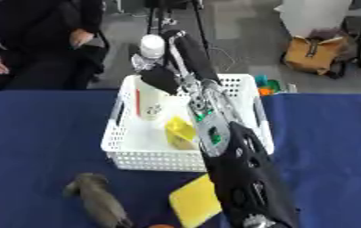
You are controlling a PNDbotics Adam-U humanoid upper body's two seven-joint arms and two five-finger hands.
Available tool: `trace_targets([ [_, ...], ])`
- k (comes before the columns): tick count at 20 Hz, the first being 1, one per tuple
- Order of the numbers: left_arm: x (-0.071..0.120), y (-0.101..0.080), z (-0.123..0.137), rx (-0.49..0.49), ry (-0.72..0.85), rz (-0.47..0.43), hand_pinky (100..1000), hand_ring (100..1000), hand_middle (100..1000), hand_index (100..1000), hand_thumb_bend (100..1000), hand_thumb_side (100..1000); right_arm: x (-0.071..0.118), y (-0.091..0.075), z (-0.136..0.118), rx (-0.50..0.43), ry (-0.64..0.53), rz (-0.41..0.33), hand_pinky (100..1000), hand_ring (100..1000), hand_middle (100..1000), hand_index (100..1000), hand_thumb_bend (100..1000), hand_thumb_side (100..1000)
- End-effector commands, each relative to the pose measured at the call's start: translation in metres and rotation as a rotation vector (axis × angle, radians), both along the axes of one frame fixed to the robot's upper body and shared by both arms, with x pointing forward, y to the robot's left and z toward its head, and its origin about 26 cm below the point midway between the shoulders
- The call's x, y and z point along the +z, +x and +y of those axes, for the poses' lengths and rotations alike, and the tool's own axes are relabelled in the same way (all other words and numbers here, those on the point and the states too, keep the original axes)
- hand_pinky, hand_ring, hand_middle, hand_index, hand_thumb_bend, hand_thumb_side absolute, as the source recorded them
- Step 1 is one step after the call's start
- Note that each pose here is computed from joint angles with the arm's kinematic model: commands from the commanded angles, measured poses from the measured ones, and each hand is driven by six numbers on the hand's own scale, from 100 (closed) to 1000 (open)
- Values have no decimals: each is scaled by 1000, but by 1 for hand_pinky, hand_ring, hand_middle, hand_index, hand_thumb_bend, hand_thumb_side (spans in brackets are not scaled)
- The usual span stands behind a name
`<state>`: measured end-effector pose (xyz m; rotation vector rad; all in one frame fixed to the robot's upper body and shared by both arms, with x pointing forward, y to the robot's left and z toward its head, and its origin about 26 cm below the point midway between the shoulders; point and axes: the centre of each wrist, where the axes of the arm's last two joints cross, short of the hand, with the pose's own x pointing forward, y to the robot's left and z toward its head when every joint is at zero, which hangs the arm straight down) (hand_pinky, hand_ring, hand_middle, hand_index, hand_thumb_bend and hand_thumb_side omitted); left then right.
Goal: Pick up objects on the table and place them in the box.
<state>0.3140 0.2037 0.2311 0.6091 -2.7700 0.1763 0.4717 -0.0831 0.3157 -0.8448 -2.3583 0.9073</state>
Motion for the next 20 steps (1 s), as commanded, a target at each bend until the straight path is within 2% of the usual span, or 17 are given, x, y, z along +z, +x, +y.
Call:
trace_targets([
  [1, 6, -2, 0, -5, 11, -26, 607, 623, 626, 710, 100, 808, 13, 3, -7, -7, -60, -45, 883, 947, 664, 838, 544, 906],
  [3, 6, -2, 0, -5, 11, -25, 607, 623, 626, 710, 100, 808, 12, 6, -13, -11, -92, -36, 887, 956, 706, 879, 541, 912],
  [11, 6, -2, 0, -1, 11, -21, 608, 623, 626, 710, 100, 806, 17, 8, -22, -54, -94, -43, 891, 971, 768, 912, 553, 926],
  [18, 5, -3, 1, 2, 14, -11, 609, 624, 626, 710, 100, 803, 28, 5, -28, -69, -55, -68, 889, 971, 767, 906, 541, 937],
  [20, 4, -3, 2, 6, 13, -7, 610, 624, 627, 711, 100, 801, 36, 1, -30, -57, -33, -98, 885, 969, 759, 898, 527, 962],
])
